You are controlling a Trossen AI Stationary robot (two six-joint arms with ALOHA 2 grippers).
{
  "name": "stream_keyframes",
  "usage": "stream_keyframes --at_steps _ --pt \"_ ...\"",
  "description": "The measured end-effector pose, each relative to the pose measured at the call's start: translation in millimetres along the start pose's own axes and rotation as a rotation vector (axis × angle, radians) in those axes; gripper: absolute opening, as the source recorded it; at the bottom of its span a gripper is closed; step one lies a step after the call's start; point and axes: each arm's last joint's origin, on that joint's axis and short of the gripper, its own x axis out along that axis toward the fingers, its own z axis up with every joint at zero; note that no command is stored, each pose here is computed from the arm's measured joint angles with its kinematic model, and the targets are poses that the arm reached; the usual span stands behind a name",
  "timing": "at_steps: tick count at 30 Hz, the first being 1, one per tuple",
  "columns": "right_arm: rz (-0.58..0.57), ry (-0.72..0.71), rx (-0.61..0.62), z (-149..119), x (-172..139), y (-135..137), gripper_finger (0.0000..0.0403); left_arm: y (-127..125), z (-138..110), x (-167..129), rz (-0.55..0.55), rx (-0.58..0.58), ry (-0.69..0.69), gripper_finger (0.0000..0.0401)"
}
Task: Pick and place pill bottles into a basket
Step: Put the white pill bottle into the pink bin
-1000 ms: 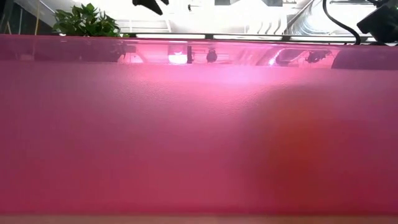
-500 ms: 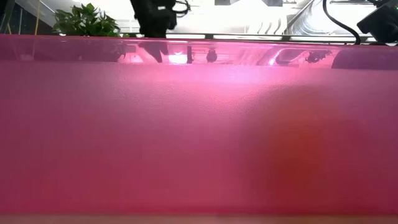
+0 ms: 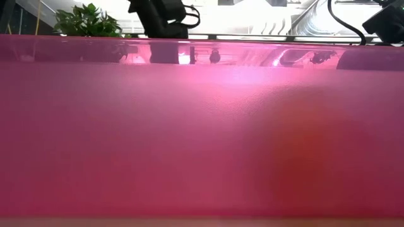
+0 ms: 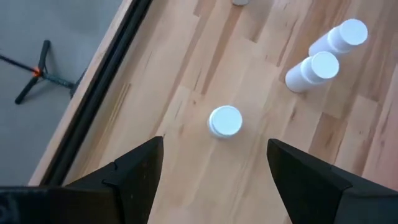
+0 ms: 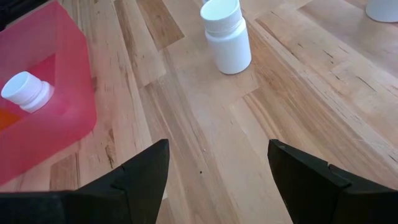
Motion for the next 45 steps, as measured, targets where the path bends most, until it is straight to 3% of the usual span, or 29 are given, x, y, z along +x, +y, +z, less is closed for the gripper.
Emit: stream_keyframes --at_steps 13,22,30,45 --pt "-0.016 -0.008 0.0 0 0 0 0.0263 -15 -25 43 0.002 0.093 0.065 0.0319" --pt "-0.027 -0.011 0.0 0 0 -1 0.0264 -17 -19 63 -0.055 0.108 -0.008 0.0319" --pt "-0.027 -0.008 0.001 0 0 -1 0.0264 -19 -23 95 -0.091 0.104 0.082 0.0319" --pt "-0.028 -0.006 0.0 0 0 -1 0.0264 -19 -19 98 -0.07 0.154 0.05 0.0319"
